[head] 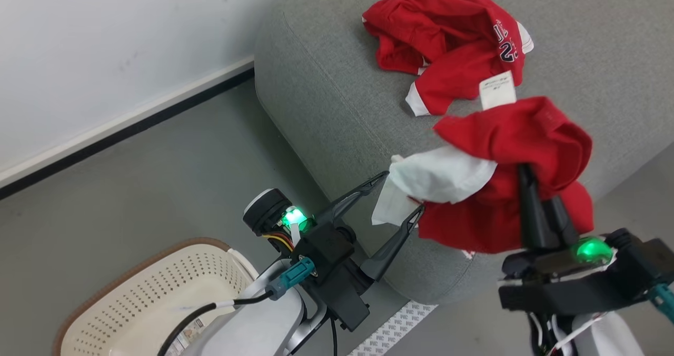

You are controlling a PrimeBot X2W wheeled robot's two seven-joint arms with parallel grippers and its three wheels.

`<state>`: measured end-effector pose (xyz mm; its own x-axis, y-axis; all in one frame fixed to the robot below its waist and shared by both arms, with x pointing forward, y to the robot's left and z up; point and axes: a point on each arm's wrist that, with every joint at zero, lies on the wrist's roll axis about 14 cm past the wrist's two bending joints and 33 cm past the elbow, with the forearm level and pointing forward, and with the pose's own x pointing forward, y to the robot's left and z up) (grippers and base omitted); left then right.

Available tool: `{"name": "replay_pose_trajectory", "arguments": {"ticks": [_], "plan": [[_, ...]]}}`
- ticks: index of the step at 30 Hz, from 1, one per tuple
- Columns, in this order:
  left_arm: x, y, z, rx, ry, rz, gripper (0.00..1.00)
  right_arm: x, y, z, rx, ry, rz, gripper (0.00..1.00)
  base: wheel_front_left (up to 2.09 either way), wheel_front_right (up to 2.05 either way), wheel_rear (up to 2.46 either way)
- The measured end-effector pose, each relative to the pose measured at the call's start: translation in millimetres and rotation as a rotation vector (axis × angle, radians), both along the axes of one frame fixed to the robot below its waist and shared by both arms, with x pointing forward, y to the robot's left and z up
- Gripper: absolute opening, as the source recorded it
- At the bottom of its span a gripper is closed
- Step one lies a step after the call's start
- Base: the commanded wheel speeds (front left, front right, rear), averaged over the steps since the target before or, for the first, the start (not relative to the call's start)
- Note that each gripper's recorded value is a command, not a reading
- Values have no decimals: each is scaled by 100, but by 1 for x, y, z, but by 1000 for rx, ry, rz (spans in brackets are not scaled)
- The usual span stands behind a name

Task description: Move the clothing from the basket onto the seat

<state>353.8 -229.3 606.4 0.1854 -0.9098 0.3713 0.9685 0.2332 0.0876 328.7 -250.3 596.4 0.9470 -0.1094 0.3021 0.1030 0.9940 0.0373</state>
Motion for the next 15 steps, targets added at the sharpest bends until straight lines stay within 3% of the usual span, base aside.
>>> {"name": "replay_pose_trajectory", "arguments": {"ticks": [7, 15], "plan": [[15, -3, -18, 43, 12, -6, 100, 25, -35, 35, -35, -92, -64, 0, 0, 0, 0], [38, -4, -39, 76, 12, -7, 100, 66, -86, 101, -146, -236, -133, 0, 0, 0, 0]]}}
